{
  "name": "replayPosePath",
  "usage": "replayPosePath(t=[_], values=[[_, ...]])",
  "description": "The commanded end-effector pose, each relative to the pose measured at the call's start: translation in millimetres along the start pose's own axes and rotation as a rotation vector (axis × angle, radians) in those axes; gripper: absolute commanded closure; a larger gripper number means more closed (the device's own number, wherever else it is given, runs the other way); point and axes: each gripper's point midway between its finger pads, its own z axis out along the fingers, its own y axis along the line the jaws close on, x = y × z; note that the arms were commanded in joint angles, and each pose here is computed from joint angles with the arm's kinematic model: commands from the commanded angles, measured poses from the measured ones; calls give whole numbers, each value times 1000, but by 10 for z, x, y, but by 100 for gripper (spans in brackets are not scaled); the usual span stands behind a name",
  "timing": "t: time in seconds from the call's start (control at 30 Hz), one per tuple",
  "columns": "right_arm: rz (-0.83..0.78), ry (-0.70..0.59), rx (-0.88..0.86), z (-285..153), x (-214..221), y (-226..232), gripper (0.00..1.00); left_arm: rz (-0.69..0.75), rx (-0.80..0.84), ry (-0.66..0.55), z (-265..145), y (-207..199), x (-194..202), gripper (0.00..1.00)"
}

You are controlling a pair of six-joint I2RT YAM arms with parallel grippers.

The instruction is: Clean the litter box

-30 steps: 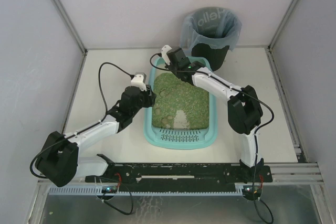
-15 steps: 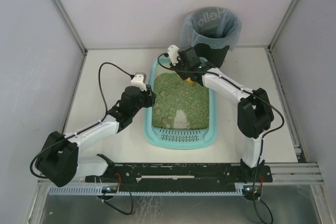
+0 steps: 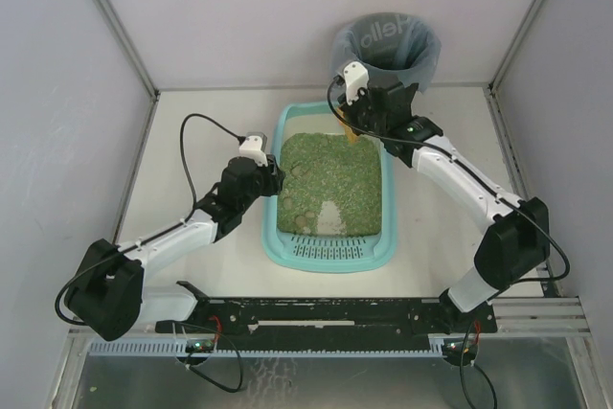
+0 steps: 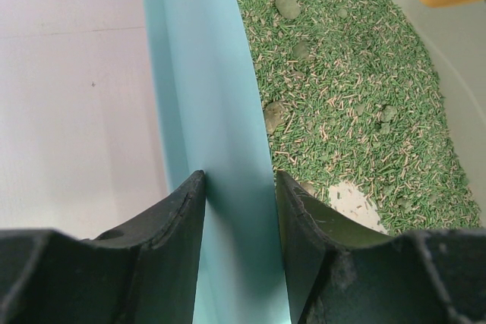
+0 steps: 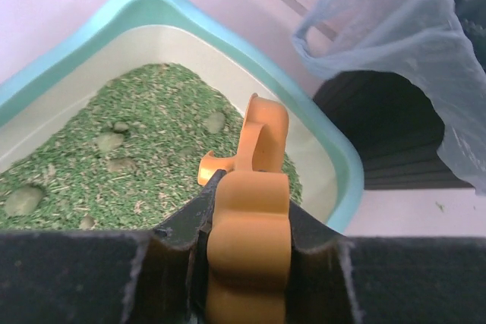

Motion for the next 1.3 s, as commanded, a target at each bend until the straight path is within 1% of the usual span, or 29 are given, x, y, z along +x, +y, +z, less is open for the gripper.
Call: replayPosePath(t=[0.0,0.17,0.37,0.57,0.73,0.9,1.0,1.13,1.27], values=[[51,22,131,86,8,-232,100,-15,96,-16,1,-272,-162,55],[55,79,115,360,145,-213,100,-14,94,-16,0,-266,-158,55],[43,116,72,709,172,-199,100,-14,96,-13,3,-270,-153,55],[87,144,-35,1000,172,-97,100,-12,100,-12,1,-278,-152,55],[127,199,-167,1156,232,129,100,-11,101,-14,-3,-278,-158,56],[173,254,-273,1212,320,331,100,-8,99,-16,-6,-272,-162,56],[203,266,-330,1205,329,432,100,-10,103,-15,-1,-282,-163,57],[253,246,-368,1181,248,479,100,-11,105,-13,3,-289,-154,57],[359,212,-405,1154,122,482,100,-13,107,-11,6,-292,-154,57]])
